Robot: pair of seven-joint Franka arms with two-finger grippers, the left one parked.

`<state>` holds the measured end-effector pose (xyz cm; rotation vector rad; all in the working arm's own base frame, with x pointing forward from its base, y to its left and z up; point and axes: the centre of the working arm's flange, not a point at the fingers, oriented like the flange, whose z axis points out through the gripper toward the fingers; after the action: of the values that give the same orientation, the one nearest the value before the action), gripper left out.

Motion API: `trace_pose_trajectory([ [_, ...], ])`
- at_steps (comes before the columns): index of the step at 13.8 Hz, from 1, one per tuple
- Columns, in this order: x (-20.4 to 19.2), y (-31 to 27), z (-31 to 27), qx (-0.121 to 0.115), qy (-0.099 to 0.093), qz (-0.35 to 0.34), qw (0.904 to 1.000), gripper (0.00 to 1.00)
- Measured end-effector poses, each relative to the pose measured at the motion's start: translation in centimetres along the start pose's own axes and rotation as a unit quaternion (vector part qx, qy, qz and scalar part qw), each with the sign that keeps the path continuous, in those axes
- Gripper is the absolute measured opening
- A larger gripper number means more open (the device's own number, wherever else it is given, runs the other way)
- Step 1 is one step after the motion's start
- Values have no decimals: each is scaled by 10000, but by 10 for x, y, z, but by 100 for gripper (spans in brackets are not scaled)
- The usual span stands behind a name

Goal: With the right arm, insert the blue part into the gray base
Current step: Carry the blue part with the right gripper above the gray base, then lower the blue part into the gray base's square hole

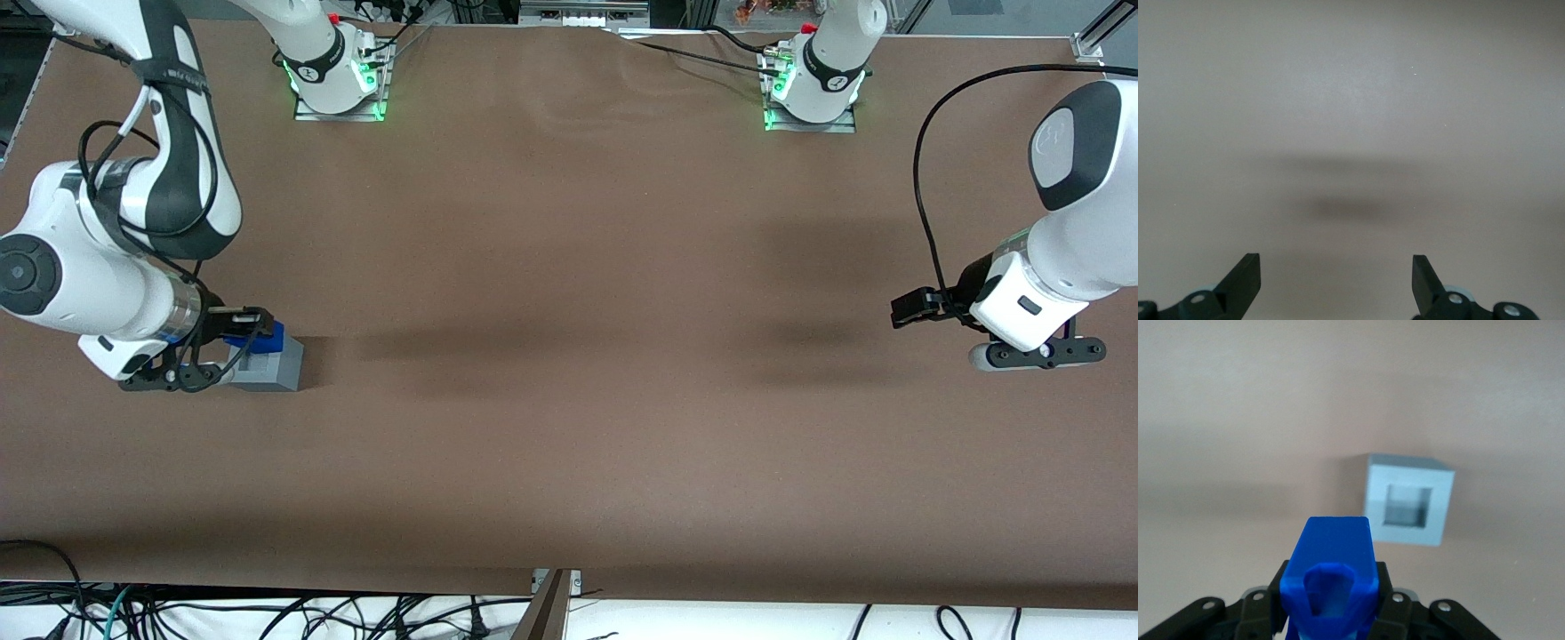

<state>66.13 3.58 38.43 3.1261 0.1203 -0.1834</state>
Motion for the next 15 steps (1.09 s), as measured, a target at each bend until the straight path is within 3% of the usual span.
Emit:
trace_pose_trajectory([
  [4, 16, 29, 35, -97, 135, 128, 9998, 51],
  [8, 16, 30, 59, -259, -24, 53, 9996, 51],
  [15, 9, 33, 77, -276, -107, 35, 9996, 51],
])
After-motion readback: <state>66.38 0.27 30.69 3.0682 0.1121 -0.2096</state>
